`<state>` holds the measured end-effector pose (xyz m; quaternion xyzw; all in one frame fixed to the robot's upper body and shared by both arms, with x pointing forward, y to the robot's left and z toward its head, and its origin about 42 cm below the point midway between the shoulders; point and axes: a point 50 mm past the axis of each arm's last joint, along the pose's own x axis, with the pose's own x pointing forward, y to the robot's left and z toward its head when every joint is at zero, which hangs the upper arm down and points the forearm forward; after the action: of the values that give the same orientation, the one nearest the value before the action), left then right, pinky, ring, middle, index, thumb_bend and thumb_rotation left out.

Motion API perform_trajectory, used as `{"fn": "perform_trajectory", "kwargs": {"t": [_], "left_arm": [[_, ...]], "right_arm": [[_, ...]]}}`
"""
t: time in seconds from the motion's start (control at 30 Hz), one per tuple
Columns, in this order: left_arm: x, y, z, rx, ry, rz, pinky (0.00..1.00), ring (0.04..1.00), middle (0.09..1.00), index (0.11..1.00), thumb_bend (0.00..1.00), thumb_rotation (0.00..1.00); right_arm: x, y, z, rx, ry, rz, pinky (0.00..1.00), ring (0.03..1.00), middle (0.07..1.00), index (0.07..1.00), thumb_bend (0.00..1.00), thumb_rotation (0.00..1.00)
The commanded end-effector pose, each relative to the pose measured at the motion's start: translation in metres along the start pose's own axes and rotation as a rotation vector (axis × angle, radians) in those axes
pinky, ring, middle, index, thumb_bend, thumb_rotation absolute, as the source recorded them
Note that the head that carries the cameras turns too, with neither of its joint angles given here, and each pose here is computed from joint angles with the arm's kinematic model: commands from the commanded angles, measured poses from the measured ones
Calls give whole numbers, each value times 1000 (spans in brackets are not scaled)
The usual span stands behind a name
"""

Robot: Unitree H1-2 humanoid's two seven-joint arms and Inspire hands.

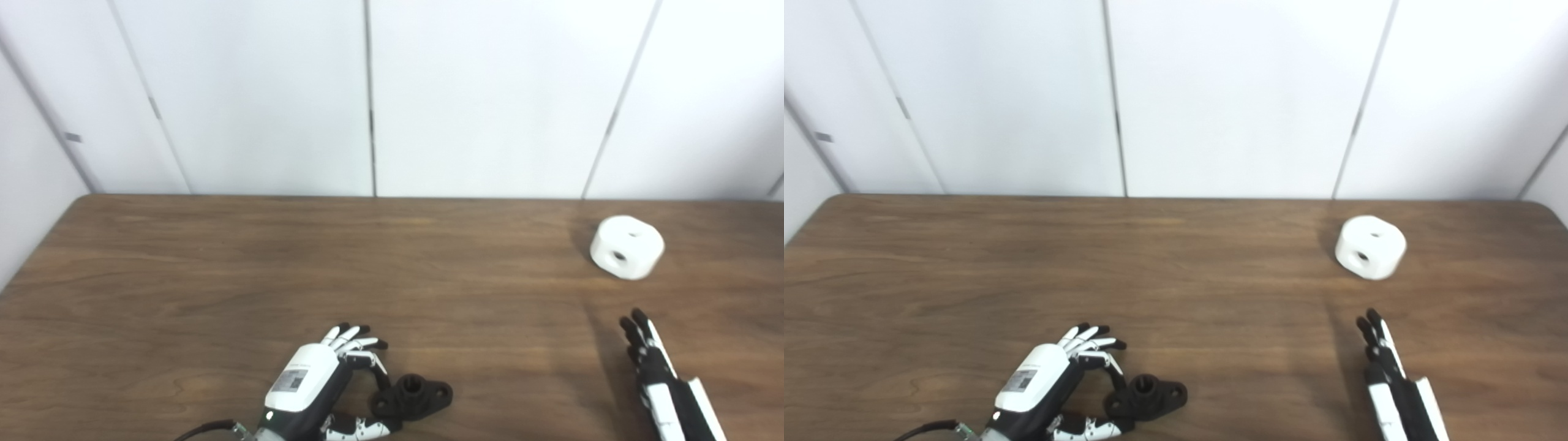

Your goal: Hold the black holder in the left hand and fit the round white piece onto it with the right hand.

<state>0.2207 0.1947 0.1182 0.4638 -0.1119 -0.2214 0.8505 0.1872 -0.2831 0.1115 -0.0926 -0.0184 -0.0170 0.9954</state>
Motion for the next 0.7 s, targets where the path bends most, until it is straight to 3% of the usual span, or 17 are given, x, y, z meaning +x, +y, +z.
{"fn": "perform_trajectory", "kwargs": {"t": [0.0,0.1,0.13,0.17,0.27,0.4,0.67], "left_arm": [[-18,-28,4,-8,4,-145,1000,948,833,486,520,47],[-21,-30,6,-18,22,-146,1000,955,837,487,520,47],[-22,-30,7,-22,28,-142,1000,954,836,487,520,46],[-23,-30,8,-24,32,-140,1000,950,834,487,520,46],[-26,-32,10,-27,47,-131,1000,943,832,486,519,45],[-29,-34,10,-35,73,-123,1000,941,834,487,519,44],[-32,-33,8,-52,82,-97,1000,942,837,487,518,45]], "right_arm": [[-9,7,1,19,41,17,1000,1000,960,993,609,1000],[-6,-4,22,-107,3,2,1000,988,960,980,563,895],[-3,-9,33,-146,-16,-17,959,964,945,961,581,719],[0,-13,39,-168,-26,-31,947,953,937,953,601,606],[13,-29,58,-216,-54,-78,981,965,945,962,666,411],[31,-53,69,-339,-60,-115,999,991,955,986,750,340],[70,-79,89,-518,-54,-178,952,972,977,969,817,371]]}}
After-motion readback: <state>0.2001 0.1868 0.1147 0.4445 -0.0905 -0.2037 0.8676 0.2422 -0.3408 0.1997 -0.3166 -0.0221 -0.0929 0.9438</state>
